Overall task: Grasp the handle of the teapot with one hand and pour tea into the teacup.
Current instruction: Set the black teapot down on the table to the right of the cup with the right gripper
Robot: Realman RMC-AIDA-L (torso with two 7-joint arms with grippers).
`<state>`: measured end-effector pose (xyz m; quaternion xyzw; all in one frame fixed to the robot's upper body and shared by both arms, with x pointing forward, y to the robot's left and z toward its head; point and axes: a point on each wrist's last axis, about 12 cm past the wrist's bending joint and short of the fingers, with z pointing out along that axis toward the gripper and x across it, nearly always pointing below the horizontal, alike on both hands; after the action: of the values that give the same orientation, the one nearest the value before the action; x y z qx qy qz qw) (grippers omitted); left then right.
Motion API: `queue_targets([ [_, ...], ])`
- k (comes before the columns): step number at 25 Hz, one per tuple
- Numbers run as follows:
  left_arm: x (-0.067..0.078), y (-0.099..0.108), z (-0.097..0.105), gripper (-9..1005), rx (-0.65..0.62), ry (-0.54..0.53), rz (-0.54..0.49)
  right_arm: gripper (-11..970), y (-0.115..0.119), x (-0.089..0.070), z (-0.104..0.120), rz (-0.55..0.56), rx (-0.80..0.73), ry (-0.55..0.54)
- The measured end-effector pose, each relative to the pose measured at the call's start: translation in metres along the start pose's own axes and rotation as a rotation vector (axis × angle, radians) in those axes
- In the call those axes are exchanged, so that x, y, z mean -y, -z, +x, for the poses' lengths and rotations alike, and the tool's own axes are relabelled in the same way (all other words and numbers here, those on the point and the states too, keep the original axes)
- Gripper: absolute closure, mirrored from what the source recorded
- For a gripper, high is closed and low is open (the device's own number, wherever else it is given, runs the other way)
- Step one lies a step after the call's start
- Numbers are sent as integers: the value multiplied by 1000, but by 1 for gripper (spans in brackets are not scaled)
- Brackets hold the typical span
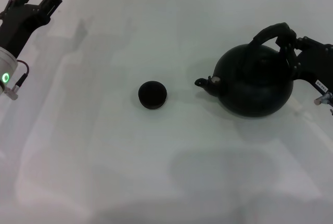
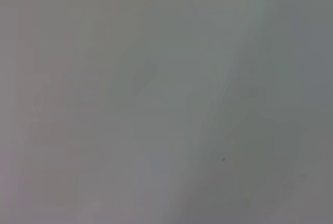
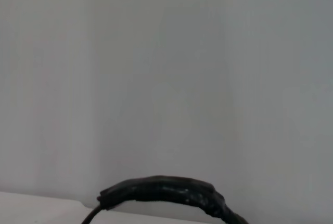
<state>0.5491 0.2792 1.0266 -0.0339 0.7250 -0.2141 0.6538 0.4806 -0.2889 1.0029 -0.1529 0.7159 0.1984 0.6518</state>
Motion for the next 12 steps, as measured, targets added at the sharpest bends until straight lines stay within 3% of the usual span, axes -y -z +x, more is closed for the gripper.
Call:
queue_targets([
  [9, -1, 0, 0, 125, -1, 2, -5, 842, -2, 0, 0, 4, -1, -6],
  [12, 0, 0, 0, 125, -1, 2, -5, 706, -3, 0, 0, 5, -2, -17],
])
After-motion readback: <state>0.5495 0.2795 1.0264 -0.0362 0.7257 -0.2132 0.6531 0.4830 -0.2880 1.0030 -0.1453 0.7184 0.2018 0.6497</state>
